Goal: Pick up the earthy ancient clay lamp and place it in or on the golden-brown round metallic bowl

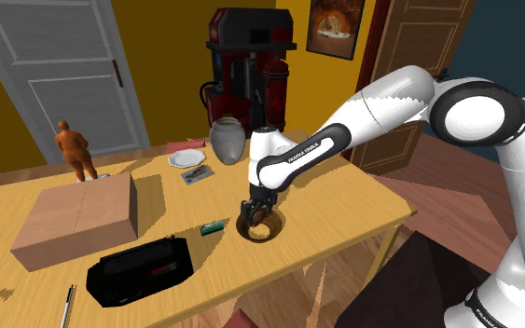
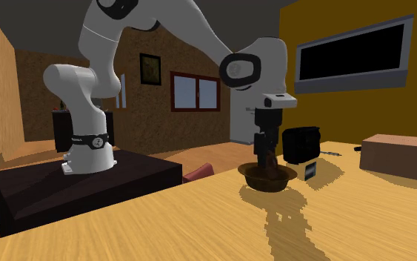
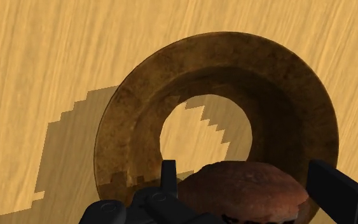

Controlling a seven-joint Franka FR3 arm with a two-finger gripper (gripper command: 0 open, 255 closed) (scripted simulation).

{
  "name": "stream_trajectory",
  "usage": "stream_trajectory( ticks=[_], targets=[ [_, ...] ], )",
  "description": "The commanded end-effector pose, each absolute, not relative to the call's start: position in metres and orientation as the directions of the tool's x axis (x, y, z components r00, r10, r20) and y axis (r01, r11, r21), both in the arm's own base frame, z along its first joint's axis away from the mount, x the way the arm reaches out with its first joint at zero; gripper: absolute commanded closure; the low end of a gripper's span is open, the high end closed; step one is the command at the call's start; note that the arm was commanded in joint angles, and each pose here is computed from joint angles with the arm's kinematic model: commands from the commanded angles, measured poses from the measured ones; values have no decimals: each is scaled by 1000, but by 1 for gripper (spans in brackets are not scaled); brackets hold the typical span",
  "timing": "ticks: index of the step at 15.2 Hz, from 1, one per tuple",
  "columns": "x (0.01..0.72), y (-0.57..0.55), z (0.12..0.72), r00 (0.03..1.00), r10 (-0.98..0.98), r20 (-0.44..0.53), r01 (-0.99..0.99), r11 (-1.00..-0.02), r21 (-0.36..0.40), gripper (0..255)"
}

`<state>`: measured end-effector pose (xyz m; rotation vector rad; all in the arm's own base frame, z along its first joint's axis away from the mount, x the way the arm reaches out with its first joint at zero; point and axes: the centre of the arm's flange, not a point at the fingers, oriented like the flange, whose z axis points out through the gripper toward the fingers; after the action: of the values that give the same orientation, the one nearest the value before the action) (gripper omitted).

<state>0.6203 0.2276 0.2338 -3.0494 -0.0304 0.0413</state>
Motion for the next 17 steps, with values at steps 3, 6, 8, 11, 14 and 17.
stream_trajectory(
  ticks=[3,6,8,11,14,17],
  targets=[
    [620,226,228,999,21,-26,19,-996,-92,255],
    [620,226,228,999,21,-26,19,-996,-92,255],
    [620,226,228,999,21,-26,19,-996,-92,0],
    [620,226,228,999,21,-26,19,-996,-92,0],
    [620,225,241,999,21,-26,19,-996,-92,0],
    [621,222,278,999,21,-26,19,-996,-92,0]
  ],
)
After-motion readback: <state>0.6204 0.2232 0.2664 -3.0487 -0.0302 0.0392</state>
